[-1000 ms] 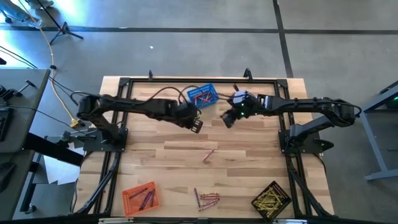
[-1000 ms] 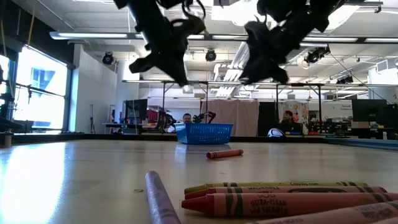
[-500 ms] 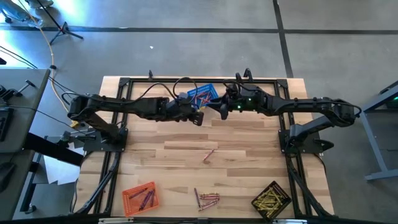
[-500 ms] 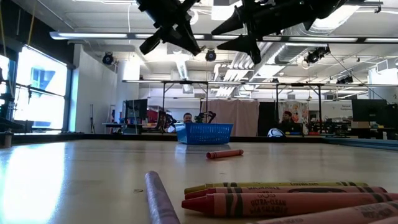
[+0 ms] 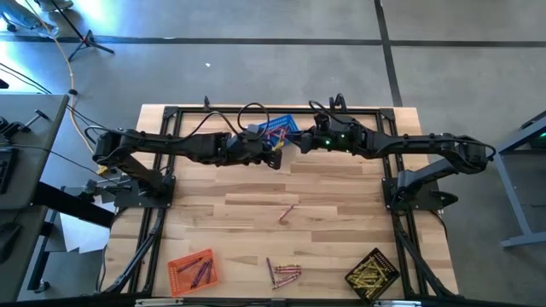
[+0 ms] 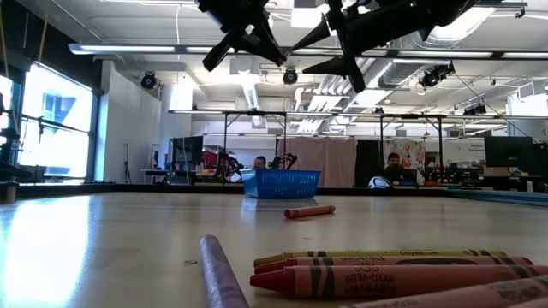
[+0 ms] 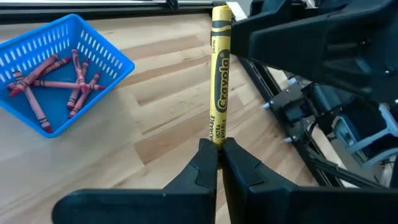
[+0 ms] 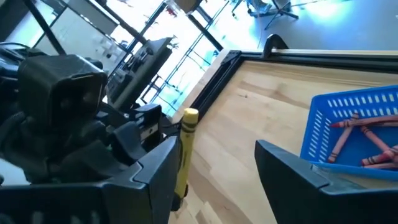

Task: Sort crayons
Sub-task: Put the yellow crayon into the black bin

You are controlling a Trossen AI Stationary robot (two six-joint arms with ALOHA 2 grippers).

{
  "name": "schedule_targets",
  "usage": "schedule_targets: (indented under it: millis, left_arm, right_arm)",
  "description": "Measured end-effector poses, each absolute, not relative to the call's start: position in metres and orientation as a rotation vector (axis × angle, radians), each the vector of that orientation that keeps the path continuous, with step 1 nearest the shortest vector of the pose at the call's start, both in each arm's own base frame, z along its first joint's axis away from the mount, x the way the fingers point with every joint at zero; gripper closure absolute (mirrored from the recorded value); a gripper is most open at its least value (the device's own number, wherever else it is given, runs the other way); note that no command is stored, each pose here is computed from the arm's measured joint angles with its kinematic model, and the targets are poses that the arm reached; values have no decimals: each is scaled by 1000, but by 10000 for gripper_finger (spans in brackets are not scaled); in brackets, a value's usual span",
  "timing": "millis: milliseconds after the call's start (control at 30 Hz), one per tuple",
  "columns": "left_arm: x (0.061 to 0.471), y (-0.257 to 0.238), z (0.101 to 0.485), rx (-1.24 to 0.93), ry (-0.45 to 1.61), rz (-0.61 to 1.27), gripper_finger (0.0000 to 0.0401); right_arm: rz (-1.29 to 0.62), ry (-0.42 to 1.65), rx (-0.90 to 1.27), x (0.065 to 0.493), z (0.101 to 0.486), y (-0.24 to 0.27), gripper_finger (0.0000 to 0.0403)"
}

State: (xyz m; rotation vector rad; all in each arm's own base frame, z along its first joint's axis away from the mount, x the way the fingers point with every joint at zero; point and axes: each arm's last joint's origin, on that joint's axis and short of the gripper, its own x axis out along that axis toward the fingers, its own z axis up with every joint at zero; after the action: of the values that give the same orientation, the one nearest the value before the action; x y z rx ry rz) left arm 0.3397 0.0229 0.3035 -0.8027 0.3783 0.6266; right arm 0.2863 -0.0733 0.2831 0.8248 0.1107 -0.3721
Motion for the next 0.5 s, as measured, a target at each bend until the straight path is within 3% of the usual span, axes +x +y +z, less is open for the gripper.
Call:
schedule_targets:
  millis: [500]
  left_arm:
    - [342,23,308,-830,321,617,401]
  right_arm:
    - [-325,73,821,290,288,-63,204]
